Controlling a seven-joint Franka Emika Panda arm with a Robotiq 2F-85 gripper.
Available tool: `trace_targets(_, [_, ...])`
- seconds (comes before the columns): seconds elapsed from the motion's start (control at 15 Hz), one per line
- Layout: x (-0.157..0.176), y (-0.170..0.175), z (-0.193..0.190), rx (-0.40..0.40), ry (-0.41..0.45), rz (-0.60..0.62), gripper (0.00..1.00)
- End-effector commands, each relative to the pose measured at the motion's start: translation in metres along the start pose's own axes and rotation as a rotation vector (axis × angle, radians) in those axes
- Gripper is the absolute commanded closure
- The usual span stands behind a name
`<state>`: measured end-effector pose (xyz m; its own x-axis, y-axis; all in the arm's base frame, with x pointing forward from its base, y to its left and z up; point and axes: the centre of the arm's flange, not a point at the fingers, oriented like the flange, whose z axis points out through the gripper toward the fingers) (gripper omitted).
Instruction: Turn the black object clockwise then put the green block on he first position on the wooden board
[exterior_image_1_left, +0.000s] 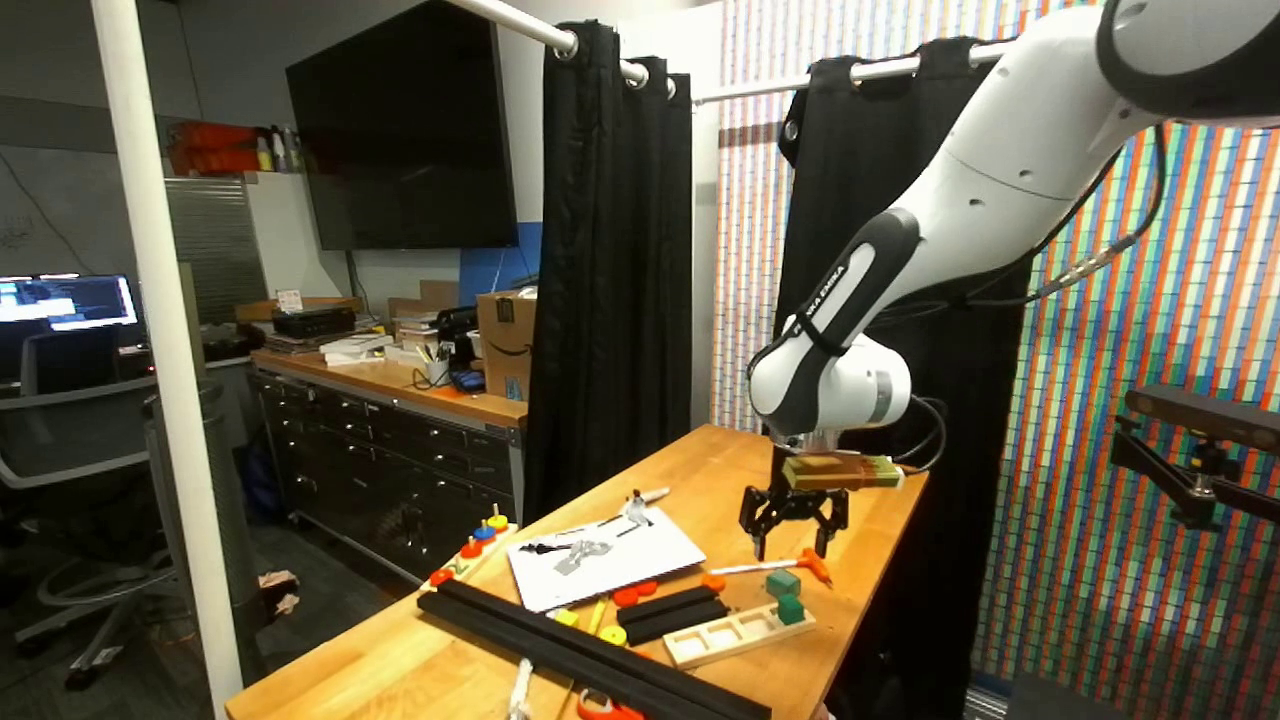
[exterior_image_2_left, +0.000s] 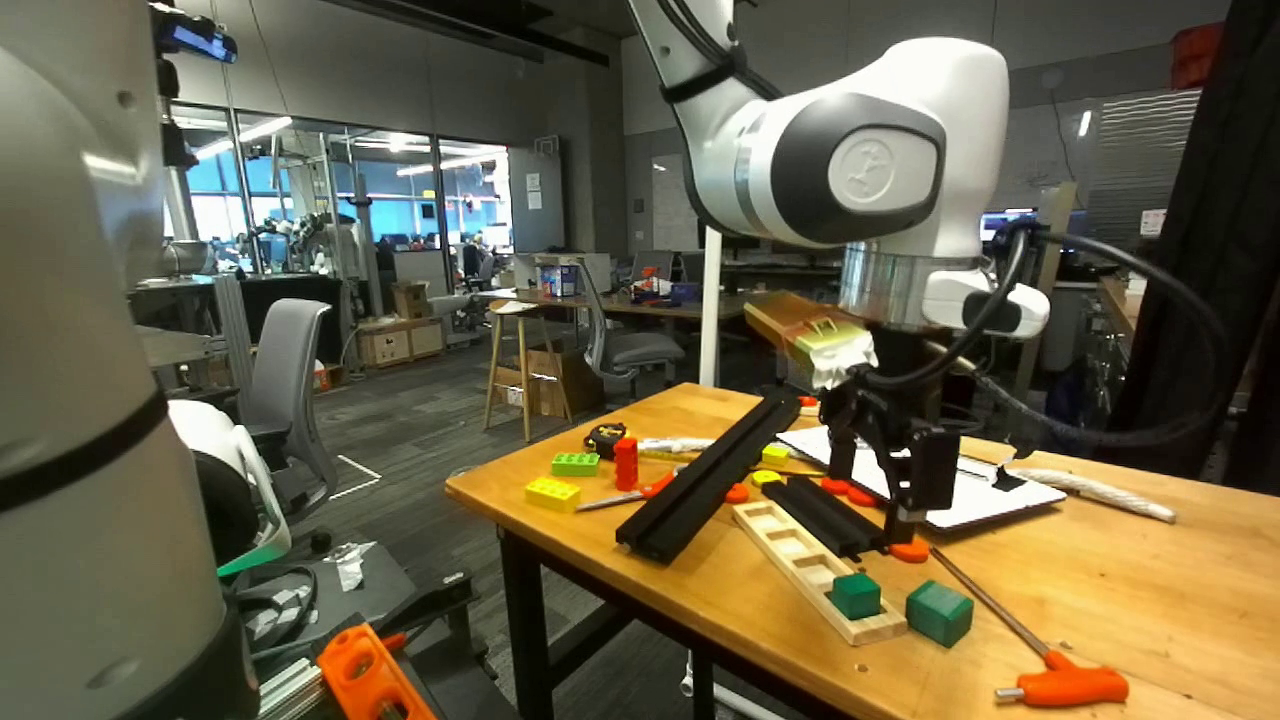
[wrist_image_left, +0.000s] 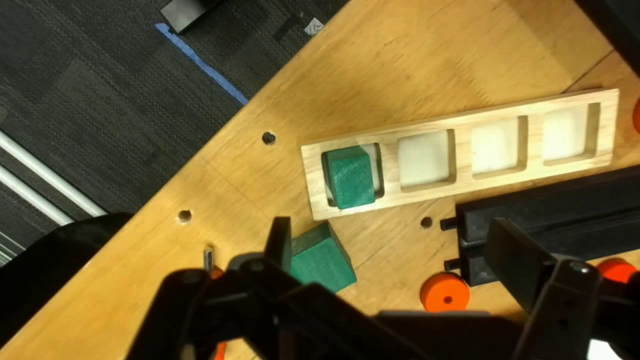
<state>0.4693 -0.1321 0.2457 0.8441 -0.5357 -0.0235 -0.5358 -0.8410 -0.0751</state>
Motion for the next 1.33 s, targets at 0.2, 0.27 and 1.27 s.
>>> trace_targets(0.2, [-0.078, 0.002, -0.116, 0.063, 0.046, -0.129, 0.00])
trace_targets(0.27, [-0.086, 0.001, -0.132, 0.070, 0.046, -0.158, 0.00])
trace_targets(1.27, [-0.274, -0.005, -0.331, -0.029, -0.141, -0.726, 0.00])
